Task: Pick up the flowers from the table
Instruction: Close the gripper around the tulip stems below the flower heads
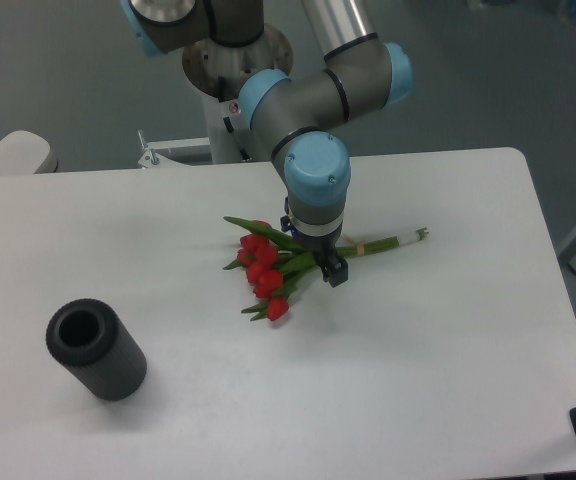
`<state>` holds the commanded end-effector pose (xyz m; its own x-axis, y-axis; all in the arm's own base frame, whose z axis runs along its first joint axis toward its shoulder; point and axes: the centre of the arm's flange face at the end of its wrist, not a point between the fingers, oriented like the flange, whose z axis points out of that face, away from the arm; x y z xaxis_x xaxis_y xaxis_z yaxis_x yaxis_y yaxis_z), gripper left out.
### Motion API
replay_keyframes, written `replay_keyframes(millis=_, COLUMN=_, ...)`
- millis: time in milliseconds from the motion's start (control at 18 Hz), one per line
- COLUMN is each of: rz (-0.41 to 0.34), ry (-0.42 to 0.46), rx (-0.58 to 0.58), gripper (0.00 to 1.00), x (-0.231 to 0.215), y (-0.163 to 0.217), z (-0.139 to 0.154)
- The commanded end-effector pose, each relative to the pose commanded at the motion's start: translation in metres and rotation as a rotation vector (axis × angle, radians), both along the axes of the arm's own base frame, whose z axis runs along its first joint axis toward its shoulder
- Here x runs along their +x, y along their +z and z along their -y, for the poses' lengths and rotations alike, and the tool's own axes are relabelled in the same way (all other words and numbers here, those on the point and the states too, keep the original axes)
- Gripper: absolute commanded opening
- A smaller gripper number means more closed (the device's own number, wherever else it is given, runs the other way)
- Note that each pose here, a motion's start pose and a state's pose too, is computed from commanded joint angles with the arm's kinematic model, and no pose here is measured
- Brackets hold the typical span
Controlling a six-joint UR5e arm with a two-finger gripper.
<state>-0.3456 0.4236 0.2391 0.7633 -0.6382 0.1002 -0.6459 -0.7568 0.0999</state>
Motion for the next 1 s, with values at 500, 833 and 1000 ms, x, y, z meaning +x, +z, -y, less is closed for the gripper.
replay_keyframes(millis=500, rz=-0.040, ry=0.004, rx=0.029, gripper=1.00, x=0.008, y=-0.039, z=0.009)
replay_keyframes(millis=833, rz=-0.031, ry=0.006, rx=0.020, gripper=1.00, x=0.010, y=-0.043, z=0.013)
replay_keyframes(millis=1000, rz=-0.026, ry=0.004, rx=0.016, gripper=1.00, x=0.014, y=-0.047, z=0.014)
